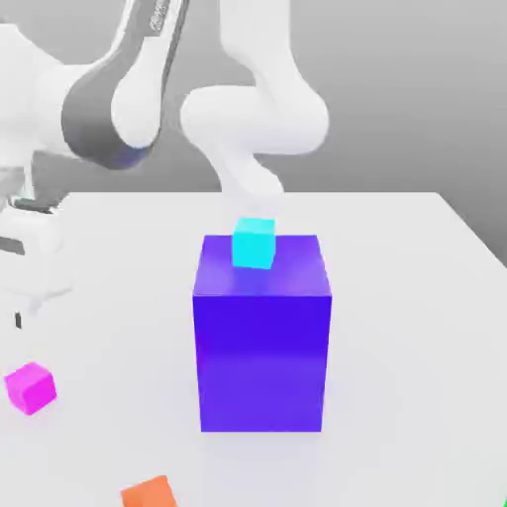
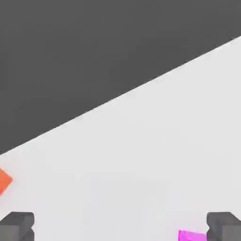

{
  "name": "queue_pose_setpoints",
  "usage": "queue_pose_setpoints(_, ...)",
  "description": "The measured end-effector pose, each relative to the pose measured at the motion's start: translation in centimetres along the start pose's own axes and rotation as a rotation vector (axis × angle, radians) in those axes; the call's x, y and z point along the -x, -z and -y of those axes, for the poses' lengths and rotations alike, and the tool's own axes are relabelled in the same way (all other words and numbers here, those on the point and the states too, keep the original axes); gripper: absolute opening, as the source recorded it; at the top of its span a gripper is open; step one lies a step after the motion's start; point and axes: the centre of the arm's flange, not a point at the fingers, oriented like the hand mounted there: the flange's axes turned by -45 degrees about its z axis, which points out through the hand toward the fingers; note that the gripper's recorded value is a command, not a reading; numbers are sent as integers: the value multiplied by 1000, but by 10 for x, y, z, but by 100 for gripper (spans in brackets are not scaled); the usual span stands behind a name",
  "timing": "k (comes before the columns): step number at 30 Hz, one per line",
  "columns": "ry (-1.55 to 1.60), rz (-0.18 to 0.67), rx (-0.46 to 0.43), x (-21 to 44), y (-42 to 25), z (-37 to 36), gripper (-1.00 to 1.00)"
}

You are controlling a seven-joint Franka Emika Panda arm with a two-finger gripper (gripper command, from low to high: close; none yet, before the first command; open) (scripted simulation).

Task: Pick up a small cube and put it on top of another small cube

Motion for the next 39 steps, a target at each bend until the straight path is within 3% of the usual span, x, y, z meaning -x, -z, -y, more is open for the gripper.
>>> queue_pose_setpoints(4, -64, 103, 22, 35, -65, -42, 0)
queue_pose_setpoints(9, -77, 121, 27, 48, -127, -51, 0)
queue_pose_setpoints(10, -77, 122, 26, 50, -134, -51, -100)
queue_pose_setpoints(17, -77, 123, 26, 50, -133, -51, -100)
queue_pose_setpoints(23, -47, 124, 23, 36, -76, -36, -100)
queue_pose_setpoints(31, 399, 139, -1, -11, -71, 183, -100)
queue_pose_setpoints(39, 772, 139, -24, 39, -55, 384, -100)
